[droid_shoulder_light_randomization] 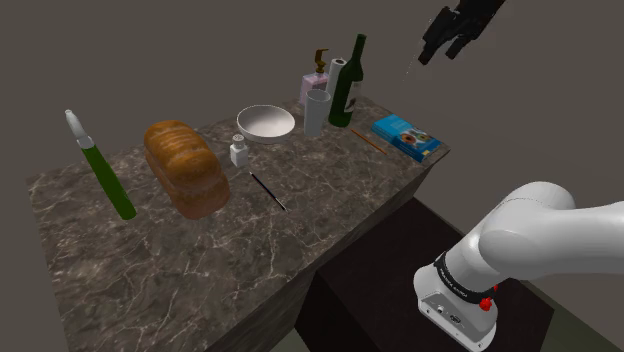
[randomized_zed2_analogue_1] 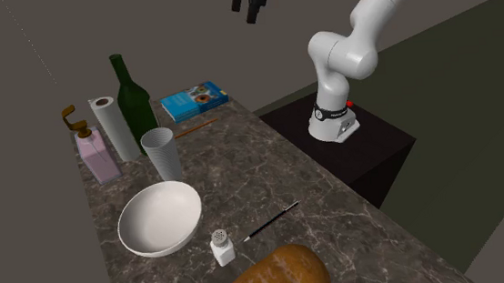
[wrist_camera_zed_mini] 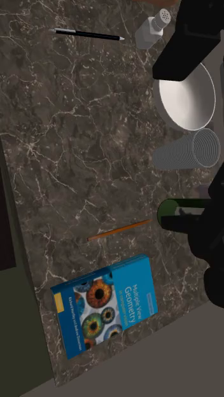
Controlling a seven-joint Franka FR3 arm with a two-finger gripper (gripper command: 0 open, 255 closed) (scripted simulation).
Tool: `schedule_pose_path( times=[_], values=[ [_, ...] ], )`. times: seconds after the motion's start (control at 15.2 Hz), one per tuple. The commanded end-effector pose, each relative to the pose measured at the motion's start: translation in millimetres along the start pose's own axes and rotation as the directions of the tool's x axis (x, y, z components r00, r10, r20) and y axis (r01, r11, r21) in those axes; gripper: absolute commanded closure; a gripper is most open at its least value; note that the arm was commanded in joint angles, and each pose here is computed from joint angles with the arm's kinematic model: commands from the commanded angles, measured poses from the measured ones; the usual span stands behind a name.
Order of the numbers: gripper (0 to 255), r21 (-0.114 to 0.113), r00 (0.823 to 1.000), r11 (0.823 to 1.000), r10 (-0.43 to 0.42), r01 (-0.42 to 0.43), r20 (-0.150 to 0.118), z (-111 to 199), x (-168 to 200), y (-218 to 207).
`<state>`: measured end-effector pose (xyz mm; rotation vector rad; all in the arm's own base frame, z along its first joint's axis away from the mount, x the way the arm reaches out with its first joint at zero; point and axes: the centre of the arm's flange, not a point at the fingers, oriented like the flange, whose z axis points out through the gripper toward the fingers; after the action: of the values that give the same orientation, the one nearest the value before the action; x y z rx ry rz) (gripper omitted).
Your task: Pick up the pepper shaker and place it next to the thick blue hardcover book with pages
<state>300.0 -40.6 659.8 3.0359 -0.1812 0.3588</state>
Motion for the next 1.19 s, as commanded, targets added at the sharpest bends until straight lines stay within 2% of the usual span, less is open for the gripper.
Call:
schedule_pose_path(
  times=[0.0,1.12],
  values=[
    [0,0.000,1.000,1.000,0.000,0.000,0.000,0,0,0],
    [0,0.094,0.997,0.993,0.071,-0.070,-0.010,149,50,-146]
  ],
)
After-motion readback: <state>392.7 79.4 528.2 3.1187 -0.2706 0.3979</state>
